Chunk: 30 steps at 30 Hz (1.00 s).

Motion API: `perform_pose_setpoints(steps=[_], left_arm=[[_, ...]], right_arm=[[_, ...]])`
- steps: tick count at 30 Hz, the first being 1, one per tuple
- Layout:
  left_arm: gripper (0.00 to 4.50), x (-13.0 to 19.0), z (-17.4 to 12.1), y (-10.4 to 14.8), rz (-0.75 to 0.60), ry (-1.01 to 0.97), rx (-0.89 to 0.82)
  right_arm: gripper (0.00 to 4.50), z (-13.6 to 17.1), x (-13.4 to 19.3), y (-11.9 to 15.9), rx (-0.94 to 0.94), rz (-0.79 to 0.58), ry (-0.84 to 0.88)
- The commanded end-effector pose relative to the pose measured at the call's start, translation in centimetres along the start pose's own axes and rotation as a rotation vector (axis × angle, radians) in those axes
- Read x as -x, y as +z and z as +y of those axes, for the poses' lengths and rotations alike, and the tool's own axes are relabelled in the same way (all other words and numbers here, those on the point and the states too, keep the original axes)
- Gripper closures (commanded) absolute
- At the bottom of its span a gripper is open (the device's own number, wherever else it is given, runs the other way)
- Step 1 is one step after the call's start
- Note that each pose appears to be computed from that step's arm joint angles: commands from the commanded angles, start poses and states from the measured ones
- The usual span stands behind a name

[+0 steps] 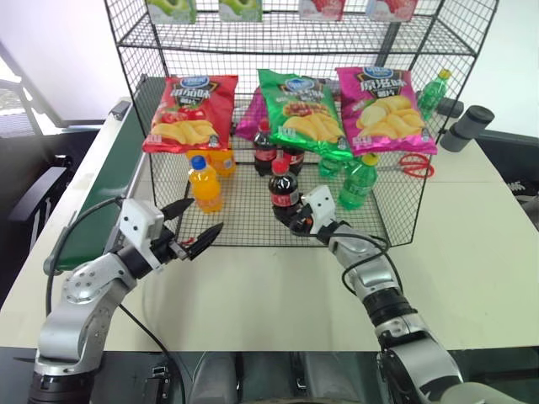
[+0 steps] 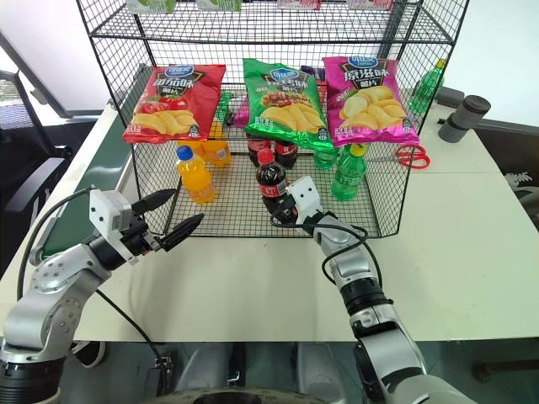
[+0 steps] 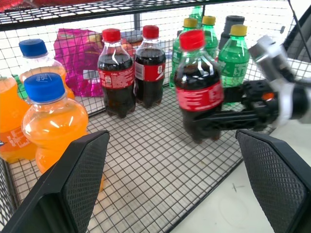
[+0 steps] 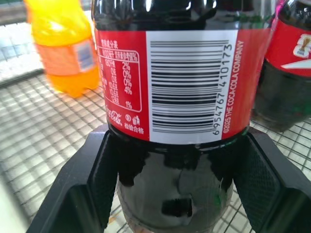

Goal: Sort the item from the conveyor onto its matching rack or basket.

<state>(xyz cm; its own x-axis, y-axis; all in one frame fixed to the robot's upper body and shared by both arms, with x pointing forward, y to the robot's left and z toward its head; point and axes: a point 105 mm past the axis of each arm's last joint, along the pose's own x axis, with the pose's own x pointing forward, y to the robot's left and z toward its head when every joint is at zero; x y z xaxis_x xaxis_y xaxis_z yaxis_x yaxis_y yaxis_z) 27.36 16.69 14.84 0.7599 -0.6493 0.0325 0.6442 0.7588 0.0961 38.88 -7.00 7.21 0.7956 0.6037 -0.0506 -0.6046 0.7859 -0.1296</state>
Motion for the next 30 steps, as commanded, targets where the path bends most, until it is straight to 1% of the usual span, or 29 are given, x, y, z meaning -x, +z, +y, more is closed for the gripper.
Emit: perform_pose_setpoints(steps=[1,7,15,17,18,19,25,30], left_arm=[[0.07,-0.3,-0.4,0.4,-0.029,-0.002,-0.024],[0.07,-0.7,-0.7,0.4,-0.038,-0.005,-0.023],[0.07,-0.8,-1.1,0.5,-0.038,-0.024,-0.025],[0.00,-0.8,-1.1,0.5,-0.038,-0.024,-0.025],[0.00,-0.8,-1.1,0.5,-0.037,-0.025,-0.025],[0.00,-0.8,-1.1,0.5,-0.036,-0.026,-0.025],[0.00,-1.0,-1.3,0.4,-0.036,-0.031,-0.027],[0.00,-0.9,-1.1,0.4,-0.032,-0.023,-0.029]], right_arm=[[1.75,-1.2,-1.5,2.1,-0.017,-0.095,-0.080],[1.75,-1.6,-2.5,0.9,-0.052,-0.065,-0.147],[1.75,-1.6,-2.6,0.3,-0.074,-0.062,-0.156],[0.70,-1.7,-2.5,0.3,-0.078,-0.066,-0.158],[0.31,-1.7,-2.4,0.3,-0.081,-0.072,-0.160],[0.05,-1.9,-2.2,0.5,-0.081,-0.081,-0.163],[0.05,-2.0,-0.5,1.1,-0.047,-0.149,-0.113],[0.05,-1.4,2.5,1.5,0.051,-0.160,-0.007]])
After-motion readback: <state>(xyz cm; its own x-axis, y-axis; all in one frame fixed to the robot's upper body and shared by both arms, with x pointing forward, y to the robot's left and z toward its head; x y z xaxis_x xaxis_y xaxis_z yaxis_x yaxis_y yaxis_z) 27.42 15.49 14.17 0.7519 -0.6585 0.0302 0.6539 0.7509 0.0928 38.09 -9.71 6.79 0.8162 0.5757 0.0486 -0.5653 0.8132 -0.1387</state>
